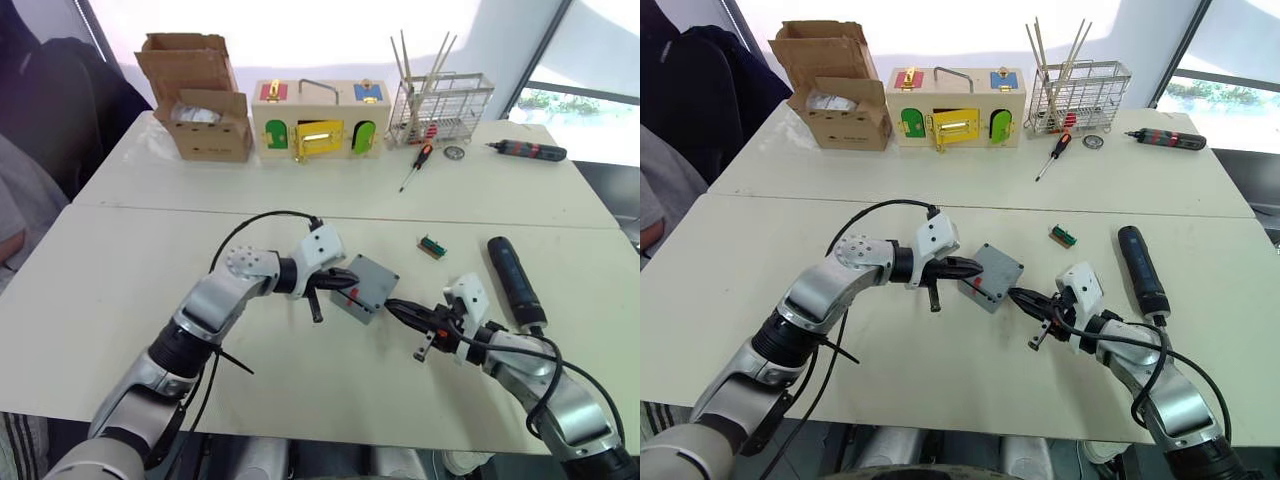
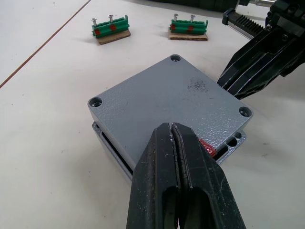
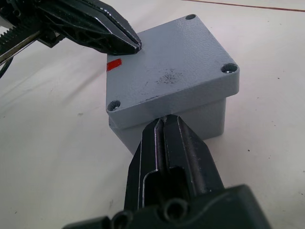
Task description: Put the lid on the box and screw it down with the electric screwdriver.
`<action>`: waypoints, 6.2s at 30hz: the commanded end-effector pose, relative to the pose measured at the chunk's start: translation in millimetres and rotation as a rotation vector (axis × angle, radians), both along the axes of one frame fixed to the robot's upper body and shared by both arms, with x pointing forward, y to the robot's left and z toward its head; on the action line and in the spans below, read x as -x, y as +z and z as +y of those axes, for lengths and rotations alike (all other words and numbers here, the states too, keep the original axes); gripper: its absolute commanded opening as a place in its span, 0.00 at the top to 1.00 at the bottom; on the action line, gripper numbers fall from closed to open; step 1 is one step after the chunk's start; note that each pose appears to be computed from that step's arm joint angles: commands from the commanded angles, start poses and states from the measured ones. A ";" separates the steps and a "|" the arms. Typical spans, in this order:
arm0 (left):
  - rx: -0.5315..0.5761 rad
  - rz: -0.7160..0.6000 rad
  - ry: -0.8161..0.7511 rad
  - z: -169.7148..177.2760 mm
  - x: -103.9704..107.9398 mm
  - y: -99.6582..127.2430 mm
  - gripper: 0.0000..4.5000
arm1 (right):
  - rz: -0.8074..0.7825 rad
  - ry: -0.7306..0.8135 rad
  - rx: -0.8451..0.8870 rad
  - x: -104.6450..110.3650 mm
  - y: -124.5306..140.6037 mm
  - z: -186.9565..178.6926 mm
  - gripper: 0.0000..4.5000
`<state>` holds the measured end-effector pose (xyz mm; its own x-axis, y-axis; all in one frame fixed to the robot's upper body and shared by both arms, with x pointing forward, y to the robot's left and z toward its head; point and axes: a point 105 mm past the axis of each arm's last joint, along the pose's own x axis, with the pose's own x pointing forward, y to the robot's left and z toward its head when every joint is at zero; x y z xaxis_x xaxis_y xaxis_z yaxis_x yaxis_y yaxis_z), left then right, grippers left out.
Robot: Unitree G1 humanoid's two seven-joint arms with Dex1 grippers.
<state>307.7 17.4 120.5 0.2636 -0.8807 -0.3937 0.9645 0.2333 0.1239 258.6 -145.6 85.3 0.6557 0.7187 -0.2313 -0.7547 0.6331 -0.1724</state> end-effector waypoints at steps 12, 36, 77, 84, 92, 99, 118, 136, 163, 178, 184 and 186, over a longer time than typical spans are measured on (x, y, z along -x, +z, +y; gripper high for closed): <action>-0.113 0.075 0.034 16.7 0.1 -30.6 1.00 | -0.088 -0.020 0.026 -6.5 17.7 -10.6 0.99; -0.117 0.059 0.003 16.5 3.2 -28.9 1.00 | -0.239 -0.167 0.066 -51.5 29.8 -30.2 0.99; -0.107 0.033 0.005 20.6 0.0 -20.5 1.00 | -0.182 -0.024 0.004 -32.1 24.1 -2.8 0.99; -0.105 0.039 0.009 20.3 0.9 -21.3 1.00 | -0.207 -0.085 0.040 -40.8 22.3 -13.4 0.99; -0.071 0.037 0.009 17.5 2.7 -15.7 1.00 | -0.241 -0.150 0.070 -46.2 28.6 -35.3 0.99; -0.028 0.024 0.002 10.9 2.5 -7.8 1.00 | -0.237 -0.143 0.065 -44.1 27.5 -32.5 0.99; 0.135 0.014 0.033 18.0 2.2 29.7 1.00 | -0.213 -0.210 0.014 -44.5 27.7 -38.3 0.99; 0.219 0.024 0.221 40.9 -30.0 35.9 1.00 | -0.012 -0.004 -0.083 4.2 38.3 -8.7 0.99; 0.200 0.101 0.129 28.8 -8.7 15.5 1.00 | -0.015 0.041 -0.073 2.1 35.3 8.8 0.99; 0.202 0.091 0.111 19.1 -8.6 17.0 1.00 | -0.021 0.021 -0.073 0.1 36.9 4.5 0.99; 0.196 0.090 0.095 16.6 -7.7 16.3 1.00 | -0.016 0.020 -0.078 2.1 36.8 4.9 0.99; 0.195 0.089 0.095 16.3 -7.7 16.1 1.00 | -0.012 0.023 -0.079 3.5 36.0 5.7 0.99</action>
